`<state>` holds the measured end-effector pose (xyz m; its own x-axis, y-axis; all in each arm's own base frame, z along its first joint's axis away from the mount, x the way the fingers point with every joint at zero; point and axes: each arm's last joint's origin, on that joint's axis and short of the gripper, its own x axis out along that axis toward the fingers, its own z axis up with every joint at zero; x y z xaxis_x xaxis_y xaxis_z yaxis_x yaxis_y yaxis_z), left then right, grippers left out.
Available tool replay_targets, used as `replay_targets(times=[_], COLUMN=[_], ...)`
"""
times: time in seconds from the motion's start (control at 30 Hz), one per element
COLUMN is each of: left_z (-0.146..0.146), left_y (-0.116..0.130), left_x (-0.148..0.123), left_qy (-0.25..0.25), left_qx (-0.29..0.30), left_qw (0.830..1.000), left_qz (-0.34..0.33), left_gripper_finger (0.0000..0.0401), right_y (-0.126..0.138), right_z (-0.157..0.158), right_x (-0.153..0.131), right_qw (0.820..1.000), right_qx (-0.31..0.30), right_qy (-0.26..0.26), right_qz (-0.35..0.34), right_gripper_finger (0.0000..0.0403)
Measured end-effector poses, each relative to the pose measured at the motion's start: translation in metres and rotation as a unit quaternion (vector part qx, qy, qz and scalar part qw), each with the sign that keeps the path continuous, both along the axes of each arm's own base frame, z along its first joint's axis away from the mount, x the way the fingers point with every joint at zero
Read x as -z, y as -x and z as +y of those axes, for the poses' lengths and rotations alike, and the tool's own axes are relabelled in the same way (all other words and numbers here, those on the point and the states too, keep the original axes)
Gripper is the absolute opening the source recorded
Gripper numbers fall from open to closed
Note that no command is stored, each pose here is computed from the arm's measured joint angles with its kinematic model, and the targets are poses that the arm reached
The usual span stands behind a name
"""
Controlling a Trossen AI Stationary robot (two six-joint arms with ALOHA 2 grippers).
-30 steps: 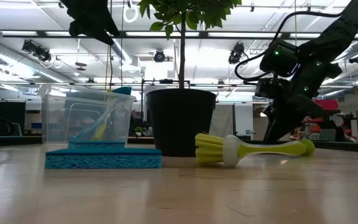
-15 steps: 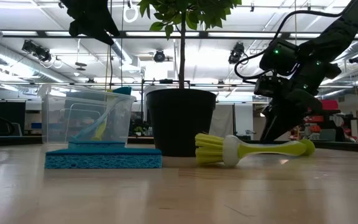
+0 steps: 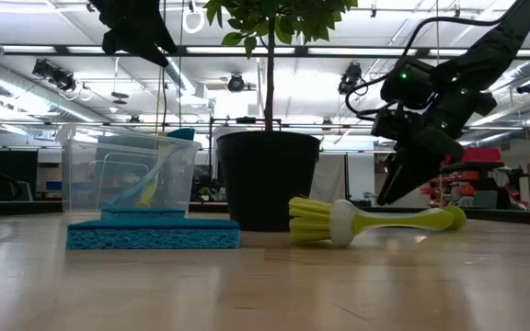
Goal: Pick & Place Kitchen Sink Supplies
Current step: Put the blue sponge into the bottom right transparent bin
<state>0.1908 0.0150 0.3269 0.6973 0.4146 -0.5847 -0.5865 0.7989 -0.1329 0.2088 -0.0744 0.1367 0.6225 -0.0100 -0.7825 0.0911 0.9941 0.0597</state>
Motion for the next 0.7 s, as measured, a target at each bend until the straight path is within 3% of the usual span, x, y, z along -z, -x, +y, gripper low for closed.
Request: replay_targets(times=[0.7], left_z=[0.000], left_y=[0.000], left_x=[0.000], left_qy=[0.000], left_qx=[0.000], left_qw=[1.000], left_qz=[0.000], left_gripper_finger=[0.0195], right_y=[-0.003], right_z=[-0.010], right_x=[0.023], right_qw=[0.998], right_qx=[-0.038], right_qy=[-0.053], right_qz=[0.010], right_gripper_finger=[0.0166])
